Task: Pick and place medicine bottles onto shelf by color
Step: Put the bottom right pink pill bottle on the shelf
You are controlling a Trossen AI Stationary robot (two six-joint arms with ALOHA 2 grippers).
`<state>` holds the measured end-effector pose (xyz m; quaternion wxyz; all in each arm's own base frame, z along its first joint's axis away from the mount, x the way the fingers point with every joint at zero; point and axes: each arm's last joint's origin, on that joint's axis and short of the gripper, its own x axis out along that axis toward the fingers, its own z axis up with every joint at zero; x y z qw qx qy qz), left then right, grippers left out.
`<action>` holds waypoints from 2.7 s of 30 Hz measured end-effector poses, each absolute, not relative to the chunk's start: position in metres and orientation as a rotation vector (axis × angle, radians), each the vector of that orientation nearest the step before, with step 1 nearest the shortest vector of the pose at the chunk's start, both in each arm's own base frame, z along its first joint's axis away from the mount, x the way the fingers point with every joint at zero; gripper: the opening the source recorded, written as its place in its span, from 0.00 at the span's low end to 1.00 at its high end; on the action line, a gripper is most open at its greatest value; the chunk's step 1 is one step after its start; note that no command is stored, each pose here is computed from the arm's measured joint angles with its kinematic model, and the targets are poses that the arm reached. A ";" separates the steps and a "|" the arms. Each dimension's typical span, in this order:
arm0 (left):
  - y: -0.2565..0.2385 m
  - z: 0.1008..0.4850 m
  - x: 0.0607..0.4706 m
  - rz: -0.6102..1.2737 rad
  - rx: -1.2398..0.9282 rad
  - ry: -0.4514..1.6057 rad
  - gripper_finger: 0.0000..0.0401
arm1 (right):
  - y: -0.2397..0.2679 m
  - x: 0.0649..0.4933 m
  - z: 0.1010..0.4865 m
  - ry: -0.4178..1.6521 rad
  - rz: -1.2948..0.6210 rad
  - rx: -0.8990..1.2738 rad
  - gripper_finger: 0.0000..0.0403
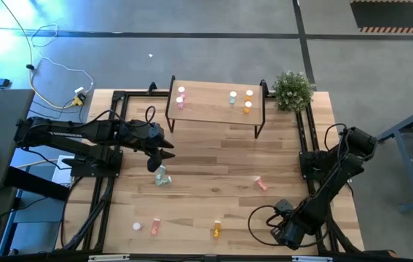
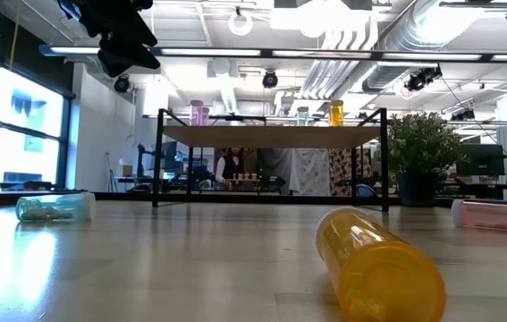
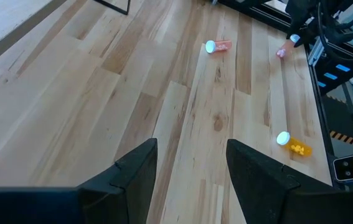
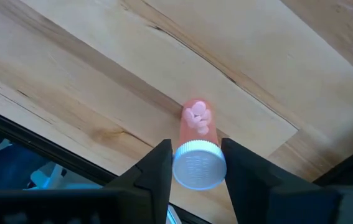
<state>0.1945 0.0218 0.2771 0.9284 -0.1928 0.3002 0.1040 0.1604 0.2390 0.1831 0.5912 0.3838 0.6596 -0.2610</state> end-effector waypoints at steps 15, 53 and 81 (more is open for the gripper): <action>0.024 0.278 0.195 0.219 -0.395 0.605 0.46 | 0.230 0.186 0.198 1.461 -0.499 1.058 0.28; 0.075 0.275 0.179 0.348 -0.298 0.634 0.46 | 0.008 0.353 0.330 0.243 -0.205 0.770 0.28; 0.084 0.286 0.184 0.349 -0.326 0.477 0.46 | -0.120 0.309 0.391 0.619 -0.269 0.181 0.28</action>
